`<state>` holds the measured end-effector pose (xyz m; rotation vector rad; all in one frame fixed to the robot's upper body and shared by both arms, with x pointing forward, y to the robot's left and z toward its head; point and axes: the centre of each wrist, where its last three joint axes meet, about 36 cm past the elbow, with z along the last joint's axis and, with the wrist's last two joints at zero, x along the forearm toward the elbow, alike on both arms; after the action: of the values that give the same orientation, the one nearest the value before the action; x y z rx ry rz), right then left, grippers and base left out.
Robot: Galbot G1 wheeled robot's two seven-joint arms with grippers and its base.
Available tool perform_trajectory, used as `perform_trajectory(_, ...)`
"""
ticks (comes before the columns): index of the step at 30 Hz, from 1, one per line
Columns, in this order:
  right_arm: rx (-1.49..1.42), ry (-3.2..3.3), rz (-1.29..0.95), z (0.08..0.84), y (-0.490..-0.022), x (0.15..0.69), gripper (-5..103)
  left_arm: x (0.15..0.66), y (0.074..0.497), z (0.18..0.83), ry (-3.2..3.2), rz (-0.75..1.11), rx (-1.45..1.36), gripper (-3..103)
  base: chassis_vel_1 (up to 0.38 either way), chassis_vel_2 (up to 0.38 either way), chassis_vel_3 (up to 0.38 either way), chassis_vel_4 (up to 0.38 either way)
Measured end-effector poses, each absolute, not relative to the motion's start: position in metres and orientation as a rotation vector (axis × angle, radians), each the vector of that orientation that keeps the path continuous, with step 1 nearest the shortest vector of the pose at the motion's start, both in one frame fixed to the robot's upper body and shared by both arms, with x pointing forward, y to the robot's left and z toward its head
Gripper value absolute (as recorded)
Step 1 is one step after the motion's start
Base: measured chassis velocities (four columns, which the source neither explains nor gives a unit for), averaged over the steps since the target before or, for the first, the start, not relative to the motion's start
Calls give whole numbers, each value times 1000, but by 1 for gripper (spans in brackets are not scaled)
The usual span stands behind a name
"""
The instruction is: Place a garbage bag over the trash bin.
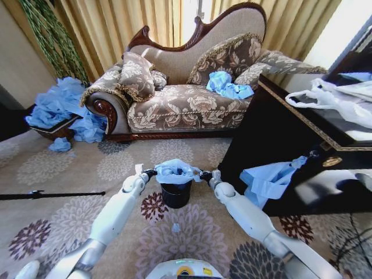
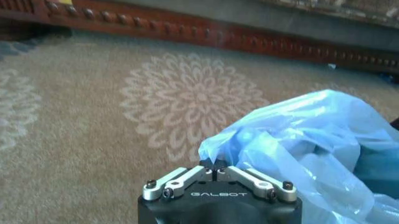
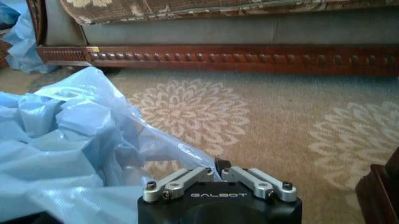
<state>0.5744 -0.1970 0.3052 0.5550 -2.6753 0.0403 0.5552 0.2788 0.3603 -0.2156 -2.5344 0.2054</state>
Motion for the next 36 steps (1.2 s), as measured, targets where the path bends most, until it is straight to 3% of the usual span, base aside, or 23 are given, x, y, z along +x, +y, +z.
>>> perform_trajectory(22, 608, -2621, 126, 273, -198, 592, 0, 548, 296, 338, -2473, 230, -184, 0, 0, 0, 0, 0)
perform_trajectory(36, 695, -2580, 209, 266, -225, 565, 0, 518, 295, 329, -2425, 221, -217, 0, 0, 0, 0, 0)
